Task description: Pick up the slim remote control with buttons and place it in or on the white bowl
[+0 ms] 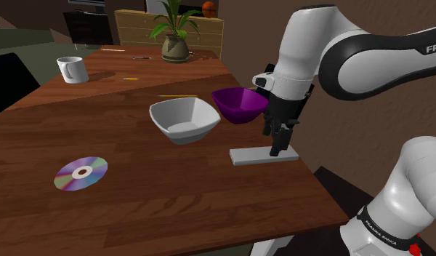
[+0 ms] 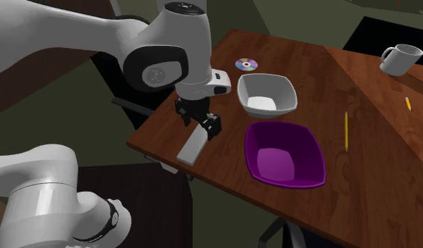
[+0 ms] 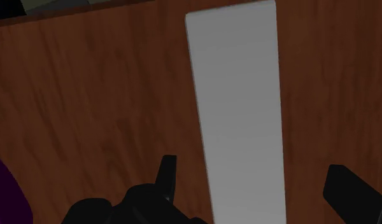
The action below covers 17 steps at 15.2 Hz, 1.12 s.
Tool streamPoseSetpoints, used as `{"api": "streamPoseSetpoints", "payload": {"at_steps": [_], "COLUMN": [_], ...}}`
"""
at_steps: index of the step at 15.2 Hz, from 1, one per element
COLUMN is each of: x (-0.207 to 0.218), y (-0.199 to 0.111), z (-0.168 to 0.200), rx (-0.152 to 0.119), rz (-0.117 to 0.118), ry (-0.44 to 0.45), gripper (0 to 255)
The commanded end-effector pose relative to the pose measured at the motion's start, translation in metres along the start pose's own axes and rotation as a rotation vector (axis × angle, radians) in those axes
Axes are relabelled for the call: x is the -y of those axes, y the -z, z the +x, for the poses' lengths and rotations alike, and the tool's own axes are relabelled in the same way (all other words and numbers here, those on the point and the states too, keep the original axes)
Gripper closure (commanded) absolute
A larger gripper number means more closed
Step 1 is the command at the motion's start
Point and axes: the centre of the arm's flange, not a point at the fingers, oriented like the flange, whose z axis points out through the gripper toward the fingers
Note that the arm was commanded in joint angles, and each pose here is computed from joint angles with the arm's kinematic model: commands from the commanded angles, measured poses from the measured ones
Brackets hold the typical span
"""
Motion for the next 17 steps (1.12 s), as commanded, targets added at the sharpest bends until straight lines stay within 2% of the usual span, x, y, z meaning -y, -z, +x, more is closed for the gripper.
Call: {"api": "streamPoseSetpoints", "payload": {"at_steps": [1,7,14,15,17], "x": [0.003,0.003,0.003,0.003,0.003], "y": [-0.011,-0.040,-0.040,-0.040,-0.040], "z": [0.003,0.003,0.003,0.003,0.003], "rx": [0.001,0.001,0.001,0.001,0.001], "rz": [0.000,0.000,0.000,0.000,0.000], "ry": [0.021,0.021,0.021,0.021,0.021], "gripper": [0,0,0,255,255]}}
